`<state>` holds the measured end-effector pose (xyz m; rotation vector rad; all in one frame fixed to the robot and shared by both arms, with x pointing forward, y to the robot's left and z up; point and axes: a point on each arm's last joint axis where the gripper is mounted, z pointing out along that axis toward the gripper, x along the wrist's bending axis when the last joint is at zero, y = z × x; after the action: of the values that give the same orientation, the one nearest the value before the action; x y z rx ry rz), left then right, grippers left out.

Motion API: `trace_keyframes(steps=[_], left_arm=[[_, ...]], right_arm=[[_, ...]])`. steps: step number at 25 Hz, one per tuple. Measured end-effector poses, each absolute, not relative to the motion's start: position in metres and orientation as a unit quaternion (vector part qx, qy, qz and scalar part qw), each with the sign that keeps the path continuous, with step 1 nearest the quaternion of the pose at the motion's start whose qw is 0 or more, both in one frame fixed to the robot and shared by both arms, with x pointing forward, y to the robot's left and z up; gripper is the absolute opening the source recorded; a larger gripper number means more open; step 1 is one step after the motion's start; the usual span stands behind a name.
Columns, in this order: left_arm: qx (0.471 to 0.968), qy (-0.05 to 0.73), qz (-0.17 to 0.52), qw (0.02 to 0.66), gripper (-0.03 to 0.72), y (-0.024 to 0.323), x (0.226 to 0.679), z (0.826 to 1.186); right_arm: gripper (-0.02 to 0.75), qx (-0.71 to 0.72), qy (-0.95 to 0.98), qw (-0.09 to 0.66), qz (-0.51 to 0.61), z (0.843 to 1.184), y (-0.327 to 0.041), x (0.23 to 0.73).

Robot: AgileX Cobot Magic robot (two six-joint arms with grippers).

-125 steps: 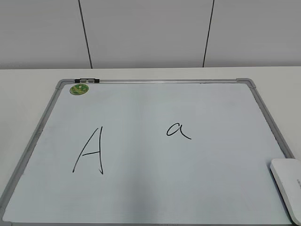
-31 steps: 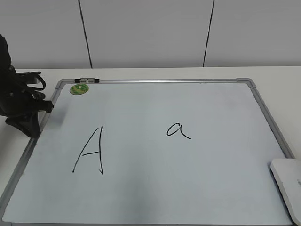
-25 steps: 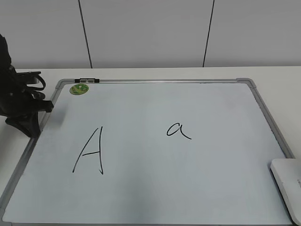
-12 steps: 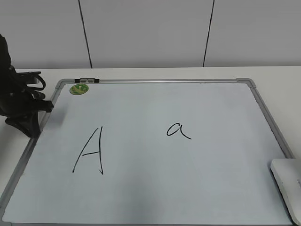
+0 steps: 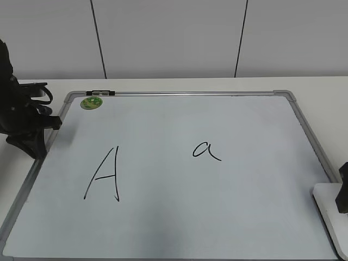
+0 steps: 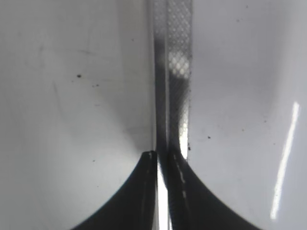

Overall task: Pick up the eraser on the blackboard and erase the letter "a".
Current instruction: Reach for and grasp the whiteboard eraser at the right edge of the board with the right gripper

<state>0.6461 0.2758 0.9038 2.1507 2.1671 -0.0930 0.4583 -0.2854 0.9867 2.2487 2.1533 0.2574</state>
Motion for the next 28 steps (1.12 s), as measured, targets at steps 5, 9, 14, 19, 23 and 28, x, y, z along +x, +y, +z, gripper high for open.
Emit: trace_keyframes(steps=[5, 9, 14, 19, 23, 28], left_arm=[[0.703, 0.709, -0.03, 0.044, 0.041, 0.276, 0.646, 0.904], [0.703, 0.709, -0.031, 0.044, 0.041, 0.276, 0.646, 0.904], [0.703, 0.71, -0.032, 0.045, 0.041, 0.275, 0.646, 0.904], [0.703, 0.71, -0.032, 0.045, 0.041, 0.275, 0.646, 0.904], [0.703, 0.71, -0.032, 0.045, 0.041, 0.275, 0.646, 0.904], [0.703, 0.71, -0.032, 0.045, 0.041, 0.275, 0.646, 0.904]], right_arm=[[0.573, 0.711, 0.7, 0.038, 0.047, 0.977, -0.276, 0.467], [0.573, 0.719, 0.693, 0.038, 0.031, 0.968, -0.277, 0.472], [0.573, 0.721, 0.692, 0.028, 0.018, 0.955, -0.276, 0.477], [0.573, 0.721, 0.692, 0.026, 0.017, 0.95, -0.276, 0.48], [0.593, 0.721, 0.692, 0.024, 0.015, 0.946, -0.276, 0.482], [0.635, 0.721, 0.692, 0.029, 0.02, 0.944, -0.275, 0.485]])
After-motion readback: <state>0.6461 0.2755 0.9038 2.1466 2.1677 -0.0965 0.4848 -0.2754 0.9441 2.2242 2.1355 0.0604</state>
